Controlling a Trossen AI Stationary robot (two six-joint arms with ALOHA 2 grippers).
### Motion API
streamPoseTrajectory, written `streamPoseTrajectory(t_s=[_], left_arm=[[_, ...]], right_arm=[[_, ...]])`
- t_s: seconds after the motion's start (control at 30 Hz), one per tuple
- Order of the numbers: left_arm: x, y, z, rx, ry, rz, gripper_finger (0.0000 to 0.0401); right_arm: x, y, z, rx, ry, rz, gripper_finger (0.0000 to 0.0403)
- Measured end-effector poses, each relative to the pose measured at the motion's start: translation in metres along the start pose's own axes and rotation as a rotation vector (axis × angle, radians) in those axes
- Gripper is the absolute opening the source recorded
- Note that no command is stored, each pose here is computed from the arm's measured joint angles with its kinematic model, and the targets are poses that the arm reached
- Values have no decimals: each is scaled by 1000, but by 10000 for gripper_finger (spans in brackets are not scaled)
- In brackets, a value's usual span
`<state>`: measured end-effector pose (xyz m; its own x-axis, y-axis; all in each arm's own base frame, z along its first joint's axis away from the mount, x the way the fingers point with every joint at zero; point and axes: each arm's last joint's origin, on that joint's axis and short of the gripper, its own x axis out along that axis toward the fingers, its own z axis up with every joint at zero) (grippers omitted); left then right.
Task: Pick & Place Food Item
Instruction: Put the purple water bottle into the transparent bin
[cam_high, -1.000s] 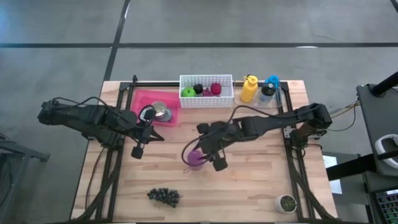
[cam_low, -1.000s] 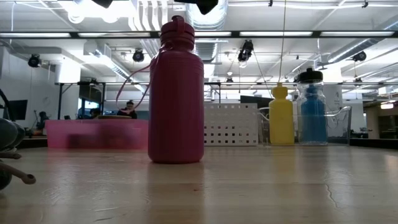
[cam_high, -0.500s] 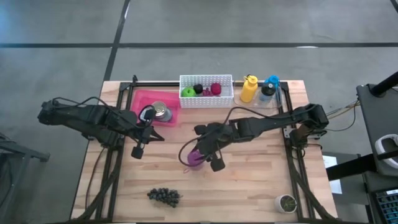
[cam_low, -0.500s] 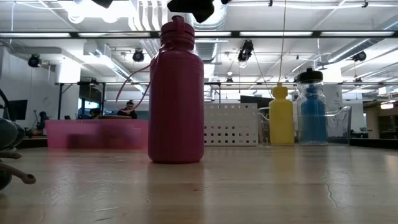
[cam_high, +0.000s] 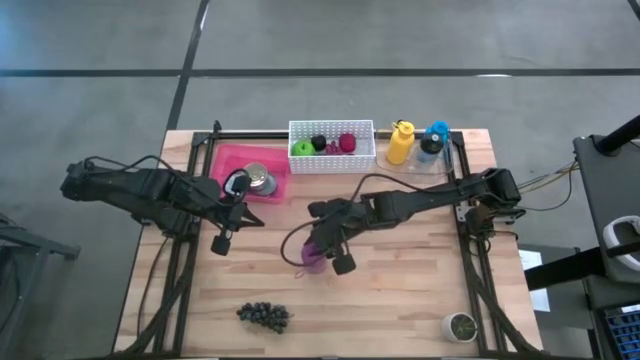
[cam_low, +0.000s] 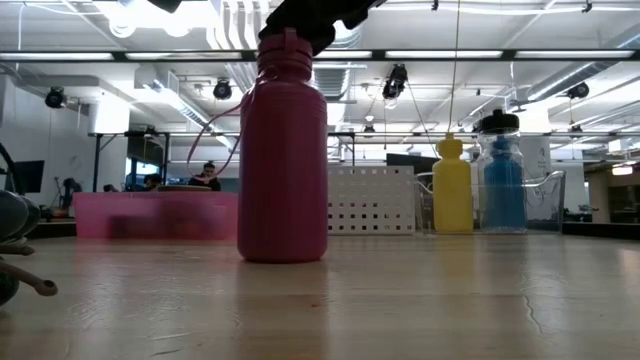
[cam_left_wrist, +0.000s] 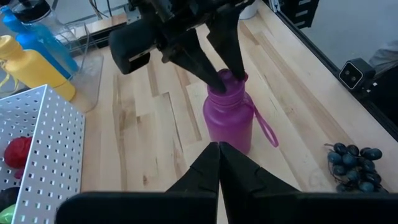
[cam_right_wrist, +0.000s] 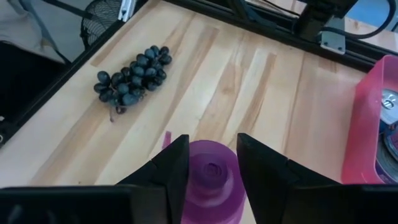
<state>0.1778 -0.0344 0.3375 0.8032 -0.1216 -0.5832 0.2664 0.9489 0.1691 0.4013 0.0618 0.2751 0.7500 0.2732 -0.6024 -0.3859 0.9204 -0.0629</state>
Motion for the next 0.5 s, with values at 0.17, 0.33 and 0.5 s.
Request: streamPoseTrajectory(t_s=[0.17, 0.33, 0.5], left_arm=[[0, 0, 0, 0, 0, 0, 10], [0, 0, 0, 0, 0, 0, 10], [0, 0, 0, -1, 0, 0, 10]], right_arm=[[0, 0, 0, 2, 3, 1, 118], [0, 0, -1, -16, 10, 3, 98], [-1, 0, -1, -45, 11, 4, 68]])
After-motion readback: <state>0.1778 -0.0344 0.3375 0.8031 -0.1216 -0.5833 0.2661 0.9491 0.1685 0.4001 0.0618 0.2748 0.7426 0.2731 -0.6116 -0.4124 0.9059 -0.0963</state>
